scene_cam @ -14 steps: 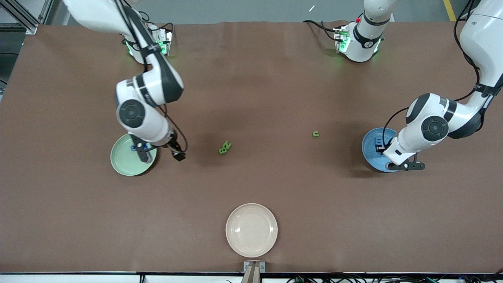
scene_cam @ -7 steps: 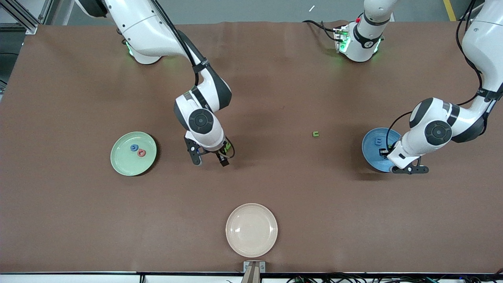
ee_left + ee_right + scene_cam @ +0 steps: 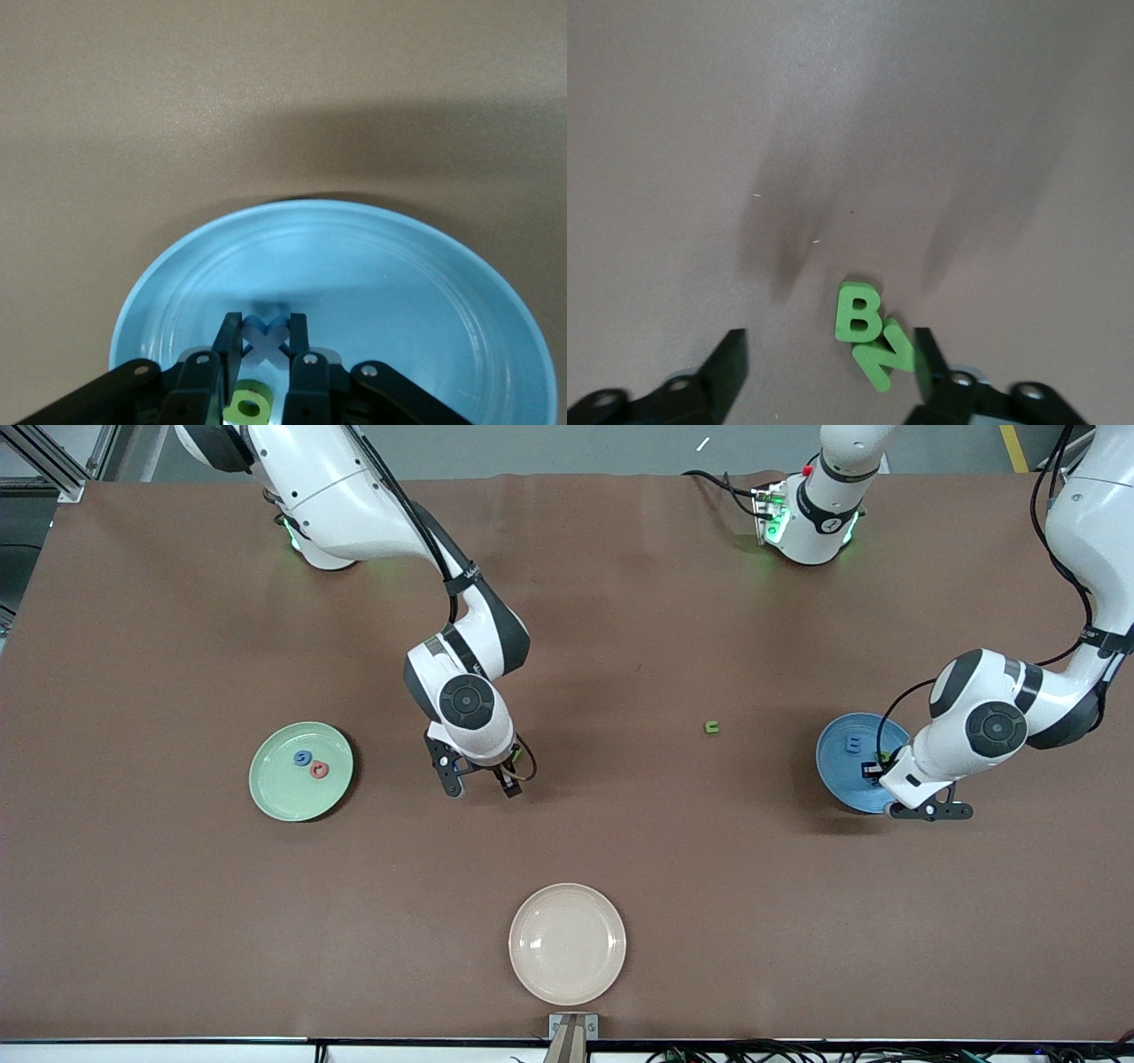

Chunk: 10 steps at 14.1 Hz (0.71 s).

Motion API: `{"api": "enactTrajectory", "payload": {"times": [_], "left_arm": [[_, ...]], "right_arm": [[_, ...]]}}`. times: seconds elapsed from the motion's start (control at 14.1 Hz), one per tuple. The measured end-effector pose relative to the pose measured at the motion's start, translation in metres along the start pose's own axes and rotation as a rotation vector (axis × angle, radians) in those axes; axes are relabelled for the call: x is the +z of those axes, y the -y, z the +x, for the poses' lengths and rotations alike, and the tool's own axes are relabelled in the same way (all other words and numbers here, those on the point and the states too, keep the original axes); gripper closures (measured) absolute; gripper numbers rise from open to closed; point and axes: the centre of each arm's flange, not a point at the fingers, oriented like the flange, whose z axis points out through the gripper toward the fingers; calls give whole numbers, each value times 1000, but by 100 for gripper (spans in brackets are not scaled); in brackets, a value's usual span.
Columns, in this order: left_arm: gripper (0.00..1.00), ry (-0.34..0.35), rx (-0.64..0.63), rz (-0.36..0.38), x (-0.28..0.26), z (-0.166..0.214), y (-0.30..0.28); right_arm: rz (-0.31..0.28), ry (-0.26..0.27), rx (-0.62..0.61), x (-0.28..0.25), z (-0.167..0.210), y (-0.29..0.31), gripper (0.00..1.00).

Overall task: Sort upper and lower case letters into plates
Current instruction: 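Release the x into the blue plate while the right gripper reaches B, then grasp the green B with the right gripper while the left gripper grasps p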

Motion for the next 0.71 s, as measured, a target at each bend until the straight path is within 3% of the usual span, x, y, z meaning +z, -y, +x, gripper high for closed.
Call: {"api": "enactTrajectory", "payload": {"times": [0.07,0.21,0.35,0.42,0.71], "left_arm": [[75,-3,-2,-3,1,1,1],[75,-4,-4,-5,3,1,3],[74,-6,-3,-6,3,1,4],[70,-7,-3,-6,2,2,4],[30,-14,7,-8,-4,4,-3]], "right_arm": [[-2,-3,-3,5,-1,0,21],[-9,-7,-7,13,-2,-1,33],[-12,-13,-13,15,-2,-2,34],[-11,-22,-22,16,-2,-1,34],[-10,-47,-54,17,-1,-2,35]]}}
